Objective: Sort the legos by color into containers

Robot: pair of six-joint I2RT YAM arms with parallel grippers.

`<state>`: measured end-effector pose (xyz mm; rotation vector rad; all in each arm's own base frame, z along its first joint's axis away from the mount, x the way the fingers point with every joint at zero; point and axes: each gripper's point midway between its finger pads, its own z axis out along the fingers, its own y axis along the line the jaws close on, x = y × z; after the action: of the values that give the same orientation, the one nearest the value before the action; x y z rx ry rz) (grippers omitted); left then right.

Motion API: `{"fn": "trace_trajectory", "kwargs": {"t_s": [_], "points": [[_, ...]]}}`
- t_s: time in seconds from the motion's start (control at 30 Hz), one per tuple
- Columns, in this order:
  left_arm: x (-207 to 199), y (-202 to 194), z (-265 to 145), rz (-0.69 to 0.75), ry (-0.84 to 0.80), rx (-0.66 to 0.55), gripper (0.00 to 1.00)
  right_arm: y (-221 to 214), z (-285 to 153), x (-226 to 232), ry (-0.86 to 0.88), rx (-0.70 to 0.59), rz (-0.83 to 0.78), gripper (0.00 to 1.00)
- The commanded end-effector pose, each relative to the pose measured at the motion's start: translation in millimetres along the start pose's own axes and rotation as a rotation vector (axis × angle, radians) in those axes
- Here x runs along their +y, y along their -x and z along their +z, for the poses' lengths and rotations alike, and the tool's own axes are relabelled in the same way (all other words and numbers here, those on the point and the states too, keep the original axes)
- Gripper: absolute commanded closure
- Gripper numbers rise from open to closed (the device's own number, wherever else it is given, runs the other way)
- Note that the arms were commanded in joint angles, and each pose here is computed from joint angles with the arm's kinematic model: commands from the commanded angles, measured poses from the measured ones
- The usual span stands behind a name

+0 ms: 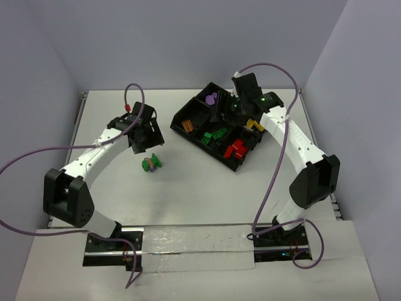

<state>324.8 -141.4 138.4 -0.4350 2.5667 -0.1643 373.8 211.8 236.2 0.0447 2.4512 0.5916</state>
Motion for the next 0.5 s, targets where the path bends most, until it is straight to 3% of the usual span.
{"fn": "trace_trajectory", "kwargs": {"t_s": [0.0, 0.1, 0.2, 0.47], "points": [[41.5, 2.6, 1.1, -0.092, 0.137, 0.020, 0.20, 12.0, -8.5, 7.1, 0.001, -0.035, -0.036, 0.17], [41.4, -7.7, 11.3, -0.054, 0.130, 0.072, 0.14, 11.6, -6.8, 7.6, 0.001, -0.030, -0.040, 0.18], [41.9, -17.9, 20.8, -0.061, 0.122, 0.105, 0.15, 11.4, -6.5, 8.4, 0.003, -0.029, -0.040, 0.18], [56.4, -34.8, 43.1, -0.250, 0.161, 0.095, 0.30, 8.1, -6.4, 6.0, -0.003, -0.026, -0.041, 0.18]]}}
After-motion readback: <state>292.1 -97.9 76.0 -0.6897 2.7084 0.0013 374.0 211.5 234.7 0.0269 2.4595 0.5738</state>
